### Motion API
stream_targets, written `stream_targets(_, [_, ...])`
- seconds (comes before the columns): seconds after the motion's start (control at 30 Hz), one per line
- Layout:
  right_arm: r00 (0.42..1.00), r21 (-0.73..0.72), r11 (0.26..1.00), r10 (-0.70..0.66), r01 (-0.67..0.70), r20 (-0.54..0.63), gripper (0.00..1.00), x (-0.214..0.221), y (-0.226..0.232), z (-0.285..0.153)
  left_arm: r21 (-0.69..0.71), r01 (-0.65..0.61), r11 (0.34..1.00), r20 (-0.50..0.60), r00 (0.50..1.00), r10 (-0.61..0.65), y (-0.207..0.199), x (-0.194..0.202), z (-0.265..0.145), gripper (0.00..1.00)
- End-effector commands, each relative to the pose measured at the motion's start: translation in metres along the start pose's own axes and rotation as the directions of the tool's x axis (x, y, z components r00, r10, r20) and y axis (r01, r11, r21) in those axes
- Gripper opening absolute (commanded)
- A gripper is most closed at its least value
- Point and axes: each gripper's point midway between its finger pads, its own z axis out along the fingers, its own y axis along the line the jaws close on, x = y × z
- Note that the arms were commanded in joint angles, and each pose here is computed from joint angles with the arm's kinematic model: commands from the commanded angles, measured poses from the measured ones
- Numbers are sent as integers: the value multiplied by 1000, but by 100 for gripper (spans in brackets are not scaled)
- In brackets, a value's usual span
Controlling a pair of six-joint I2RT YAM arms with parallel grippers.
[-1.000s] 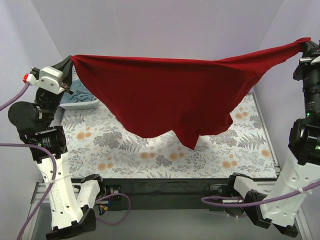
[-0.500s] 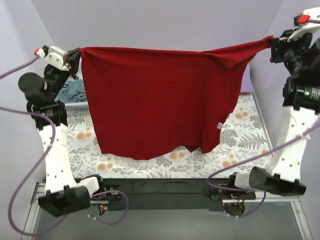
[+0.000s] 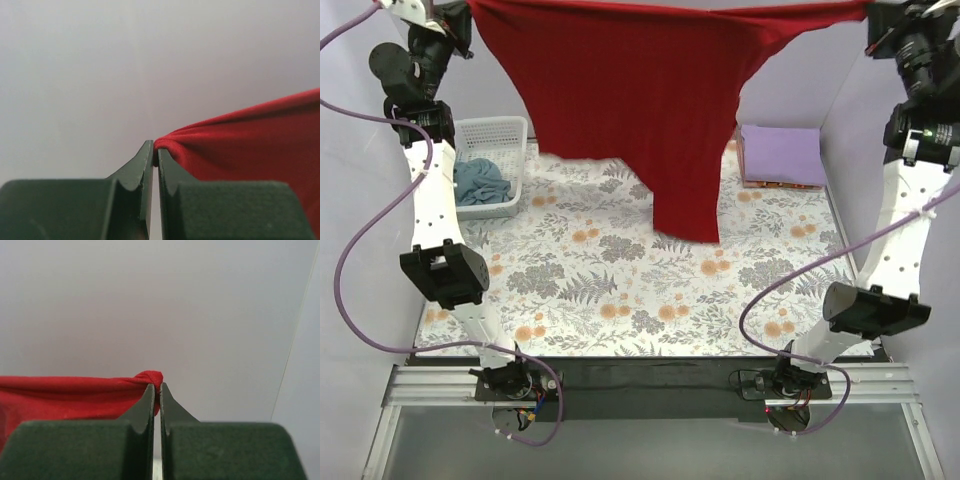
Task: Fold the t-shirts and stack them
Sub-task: Flatten the tshirt out
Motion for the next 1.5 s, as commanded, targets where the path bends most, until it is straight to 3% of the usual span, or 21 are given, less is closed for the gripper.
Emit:
stream_targets(0.0, [832,93,988,-152,121,533,1,-181,36,-73,-216,-104,971,249,956,157,25,-122,-29,0])
stream_targets(0.03, [835,81,988,-156,133,527,1,-179,37,-71,-163,-139,977,262,948,179,7,-137,-38,0])
stream_targets(0.1, [864,81,987,-159,137,478,1,-156,27,-57,-105,-149,983,235,957,171,-7,-114,-46,0])
stream_targets(0.2, [932,73,986,-165,149,324,1,-84,7,-41,119,-190,974,129,976,175,-62,-49,-78,0])
stream_targets(0.23, [947,33,987,-163,160,275,1,-61,10,-39,149,-159,976,25,987,157,-72,19,-99,0])
stream_targets(0.3, [980,9,988,-156,156,126,1,12,-2,-40,237,-214,948,6,976,219,-105,39,-125,0])
stream_targets(0.33, [984,-47,985,-162,166,71,1,39,5,-45,257,-198,946,-70,972,223,-115,85,-147,0])
stream_targets(0.4, [969,-63,967,-248,247,-9,1,83,3,-66,284,-200,938,-107,965,239,-130,107,-173,0])
stream_targets(0.43, [962,-59,970,-243,237,-126,1,145,-10,-81,311,-203,928,-131,959,253,-138,120,-184,0])
stream_targets(0.5, [933,-71,950,-311,303,-180,1,172,-9,-108,390,-184,902,-195,941,276,-161,159,-222,0])
stream_targets(0.53, [898,-81,937,-349,340,-267,1,218,-19,-127,420,-180,889,-215,933,290,-170,173,-235,0])
stream_targets(0.73, [775,-257,885,-464,388,-429,1,297,-6,-193,539,-123,833,-344,871,351,-204,233,-303,0])
stream_targets(0.77, [739,-287,896,-442,338,-509,1,322,-4,-212,571,-49,819,-411,847,338,-215,248,-323,0])
stream_targets(0.93, [538,-414,842,-540,346,-648,1,371,-10,-273,728,-57,683,-411,762,501,-239,268,-383,0])
stream_targets(0.97, [474,-477,815,-579,329,-663,1,381,-7,-292,735,-25,677,-443,739,508,-244,269,-397,0])
stream_targets(1.1, [351,-620,734,-678,278,-646,1,389,7,-341,784,26,620,-462,691,556,-254,272,-430,0])
stream_targets(1.27, [222,-777,601,-797,187,-562,1,399,24,-402,890,30,455,-346,695,630,-276,257,-464,0])
stream_targets(1.3, [212,-798,574,-816,186,-538,4,400,25,-407,908,2,419,-301,700,648,-280,253,-466,0])
stream_targets(1.37, [207,-826,523,-850,213,-485,29,397,27,-408,916,-25,401,-268,706,655,-282,249,-467,11])
stream_targets(1.4, [218,-825,512,-856,240,-468,58,391,29,-405,903,-20,429,-291,706,646,-281,250,-465,13])
stream_targets(1.47, [260,-809,534,-840,245,-476,81,382,35,-397,879,-57,474,-304,698,649,-270,254,-449,22])
